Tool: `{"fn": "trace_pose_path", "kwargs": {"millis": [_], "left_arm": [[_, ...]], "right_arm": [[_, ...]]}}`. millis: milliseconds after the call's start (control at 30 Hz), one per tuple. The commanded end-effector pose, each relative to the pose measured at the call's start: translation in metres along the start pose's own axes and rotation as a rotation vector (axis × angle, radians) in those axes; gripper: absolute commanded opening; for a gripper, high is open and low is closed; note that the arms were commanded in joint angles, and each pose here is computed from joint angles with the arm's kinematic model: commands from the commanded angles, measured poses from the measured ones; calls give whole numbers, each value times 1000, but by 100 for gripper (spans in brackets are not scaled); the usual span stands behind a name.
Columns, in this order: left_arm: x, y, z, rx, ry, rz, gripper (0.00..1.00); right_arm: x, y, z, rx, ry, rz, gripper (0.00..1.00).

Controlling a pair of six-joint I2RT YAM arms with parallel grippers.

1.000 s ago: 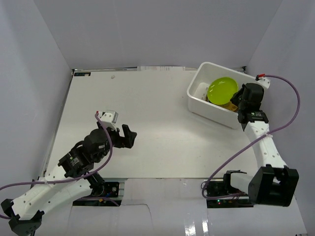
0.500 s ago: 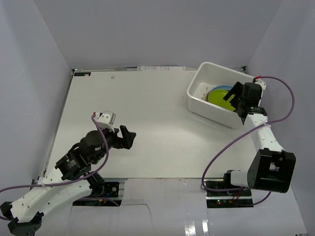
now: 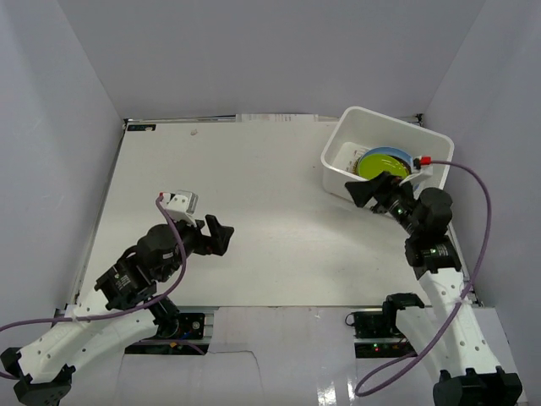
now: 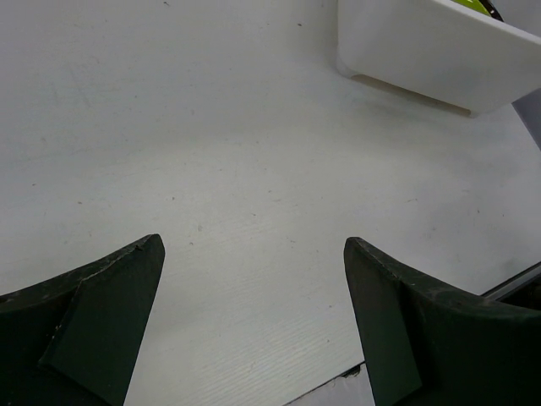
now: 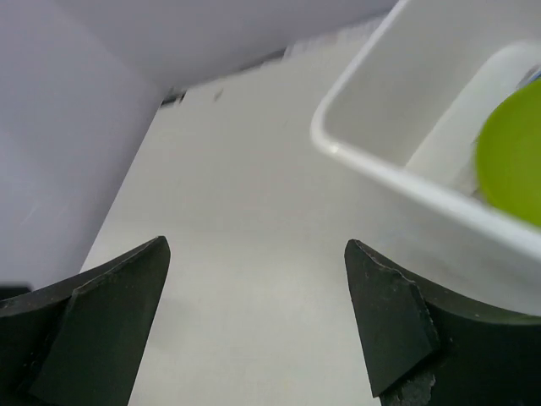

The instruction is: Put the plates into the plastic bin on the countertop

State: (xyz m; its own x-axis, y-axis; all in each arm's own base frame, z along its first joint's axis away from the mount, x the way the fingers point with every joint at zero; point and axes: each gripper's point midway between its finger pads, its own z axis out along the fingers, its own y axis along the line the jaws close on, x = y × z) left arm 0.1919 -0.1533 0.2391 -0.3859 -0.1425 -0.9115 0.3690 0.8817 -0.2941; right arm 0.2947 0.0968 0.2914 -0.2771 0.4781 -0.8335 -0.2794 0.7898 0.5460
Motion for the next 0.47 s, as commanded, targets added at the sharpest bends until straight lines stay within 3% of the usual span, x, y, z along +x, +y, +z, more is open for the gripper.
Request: {"fn": "trace_pose_path", "kwargs": {"millis": [0, 167, 300, 433], "left_arm": [[-13, -2, -4, 7, -49, -33, 98], [-53, -5, -26, 28, -162, -52, 98], [-101, -9, -54, 49, -287, -65, 98], [-127, -6, -69, 41, -366, -97, 98]], "right_arm": [[69, 43, -21, -284, 190, 62, 90], [41, 72, -57, -355, 68, -6, 90], [-26, 101, -93, -341, -137, -104, 90], [-60, 108, -118, -285, -259, -153, 90]]}}
